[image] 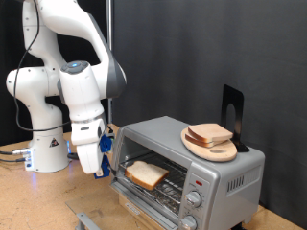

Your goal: Make a piece of toast with the oven

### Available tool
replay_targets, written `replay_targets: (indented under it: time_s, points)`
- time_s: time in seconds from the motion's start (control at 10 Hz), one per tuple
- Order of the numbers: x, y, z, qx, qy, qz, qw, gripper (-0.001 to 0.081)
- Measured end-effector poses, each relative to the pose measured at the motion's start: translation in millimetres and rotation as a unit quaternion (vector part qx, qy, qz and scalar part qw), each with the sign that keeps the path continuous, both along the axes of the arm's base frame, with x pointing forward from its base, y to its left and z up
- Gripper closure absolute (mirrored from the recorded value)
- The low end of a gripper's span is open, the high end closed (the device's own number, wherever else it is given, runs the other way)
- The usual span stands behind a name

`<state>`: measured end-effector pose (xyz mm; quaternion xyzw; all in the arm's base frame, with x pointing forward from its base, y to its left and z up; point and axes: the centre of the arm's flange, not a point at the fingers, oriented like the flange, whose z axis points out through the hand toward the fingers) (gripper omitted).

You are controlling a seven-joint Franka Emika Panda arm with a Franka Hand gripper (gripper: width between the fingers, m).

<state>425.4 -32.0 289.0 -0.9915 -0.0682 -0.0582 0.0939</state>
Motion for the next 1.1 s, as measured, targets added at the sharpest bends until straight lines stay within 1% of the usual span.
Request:
replay_targets:
  time_s: [0.1,0.2,0.5,0.8,1.1]
  points:
    - [4.1,1,6,0.001,-0.006,-0.004,1.0000,0.0420]
    - [7.6,3,9,-0.001,-0.005,-0.008,1.0000,0.0420]
    - [14.9,20,17,-0.018,0.013,-0.020,0.9996,0.0420]
    - [12.0,22,13,-0.028,0.029,-0.007,0.9992,0.0420]
    - [1.0,9,1,-0.035,0.053,-0.003,0.9980,0.0420]
